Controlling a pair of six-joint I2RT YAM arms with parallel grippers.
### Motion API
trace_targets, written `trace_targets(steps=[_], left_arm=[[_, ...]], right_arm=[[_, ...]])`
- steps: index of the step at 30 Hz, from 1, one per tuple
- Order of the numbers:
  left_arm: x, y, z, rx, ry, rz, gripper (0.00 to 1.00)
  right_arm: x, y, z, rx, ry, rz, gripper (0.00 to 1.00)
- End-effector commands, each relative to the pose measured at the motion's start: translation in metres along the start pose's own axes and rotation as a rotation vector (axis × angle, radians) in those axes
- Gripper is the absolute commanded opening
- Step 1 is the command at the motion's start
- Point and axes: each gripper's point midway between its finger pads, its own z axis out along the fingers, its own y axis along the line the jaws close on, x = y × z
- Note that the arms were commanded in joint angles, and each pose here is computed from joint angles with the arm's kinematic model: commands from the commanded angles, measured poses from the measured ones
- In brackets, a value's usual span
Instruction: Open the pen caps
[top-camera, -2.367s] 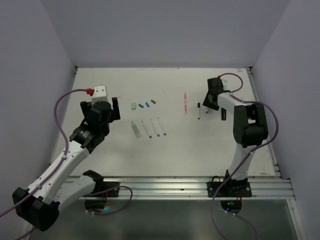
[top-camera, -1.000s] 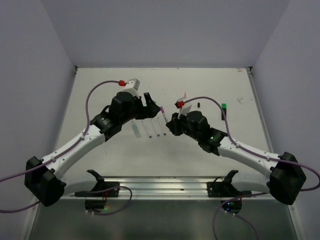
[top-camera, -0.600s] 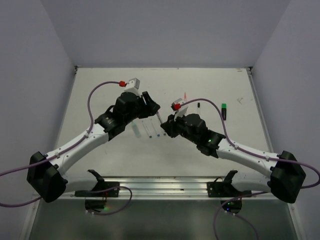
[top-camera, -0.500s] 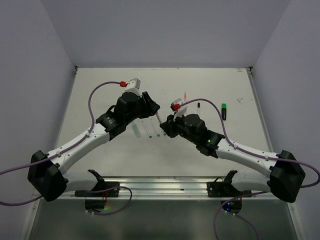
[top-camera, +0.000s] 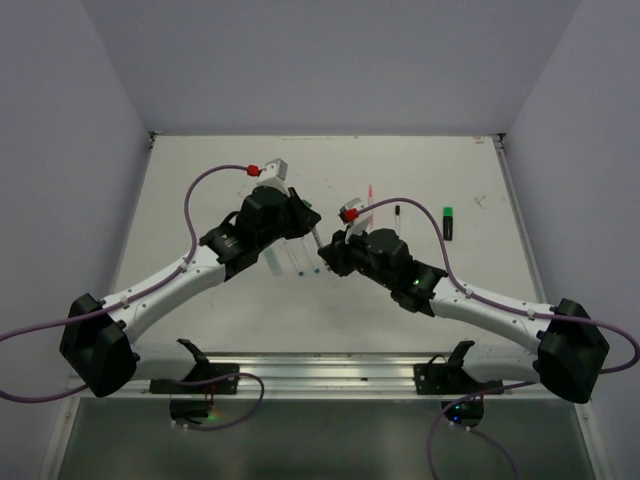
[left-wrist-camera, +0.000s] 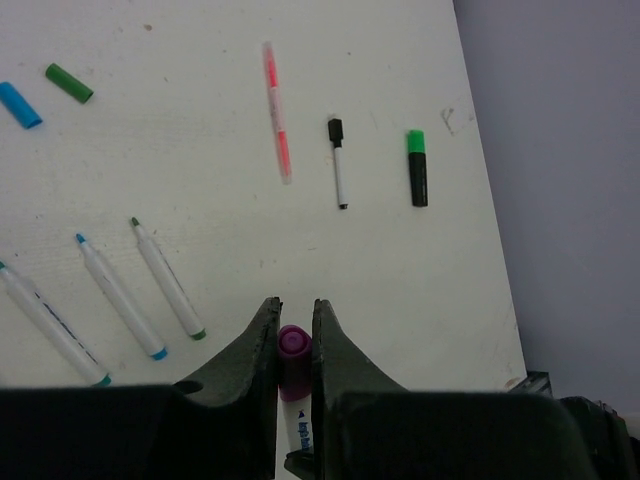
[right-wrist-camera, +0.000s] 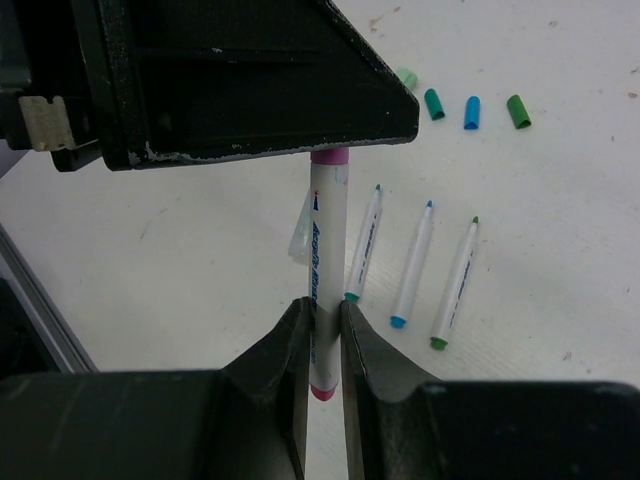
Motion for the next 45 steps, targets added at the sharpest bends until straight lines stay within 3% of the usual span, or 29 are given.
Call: trace_targets(steps=[1, 2, 5, 6, 9, 16, 28, 31, 35, 37, 45], left_arm=[[-0.015, -0.009, -0.002, 0.018, -0.067, -0.007, 0.08], [-0.016, -0.008, -0.002, 0.014, -0.073, -0.007, 0.04], [-0.019, -0.008, -0.005, 0.017, -0.087, -0.008, 0.00], [-0.020, -0.009, -0.007, 0.022, -0.090, -0.007, 0.00], [-0.019, -0.008, -0.009, 0.029, -0.091, 0.003, 0.00], [-0.013, -0.014, -0.015, 0.098, -0.087, 0.029, 0.00], [-0.012, -0.020, -0.022, 0.176, -0.118, 0.043, 0.00], [-0.013, -0.024, -0.023, 0.198, -0.123, 0.043, 0.00], [-0.016, -0.025, -0.024, 0.198, -0.137, 0.042, 0.00], [-0.020, -0.028, -0.025, 0.209, -0.152, 0.038, 0.00], [-0.078, -0.058, -0.049, 0.272, -0.360, 0.017, 0.00]], right_arm=[[-0.010, 0.002, 0.002, -0.002, -0.054, -0.014, 0.00], [-0.010, 0.002, 0.002, -0.005, -0.054, -0.011, 0.00], [-0.006, 0.004, 0.002, -0.022, -0.056, 0.000, 0.14], [-0.003, 0.003, 0.001, -0.024, -0.055, 0.003, 0.26], [-0.002, 0.007, 0.002, -0.045, -0.058, 0.025, 0.43], [-0.004, 0.017, 0.012, -0.081, -0.041, 0.034, 0.48], [-0.023, 0.023, 0.024, -0.090, -0.073, 0.004, 0.40], [-0.023, 0.021, 0.024, -0.084, -0.073, 0.003, 0.30], [-0.015, 0.015, 0.024, -0.061, -0.052, -0.004, 0.07], [-0.007, 0.013, 0.023, -0.056, -0.036, -0.009, 0.00], [0.038, -0.002, 0.015, -0.030, 0.071, -0.040, 0.00]])
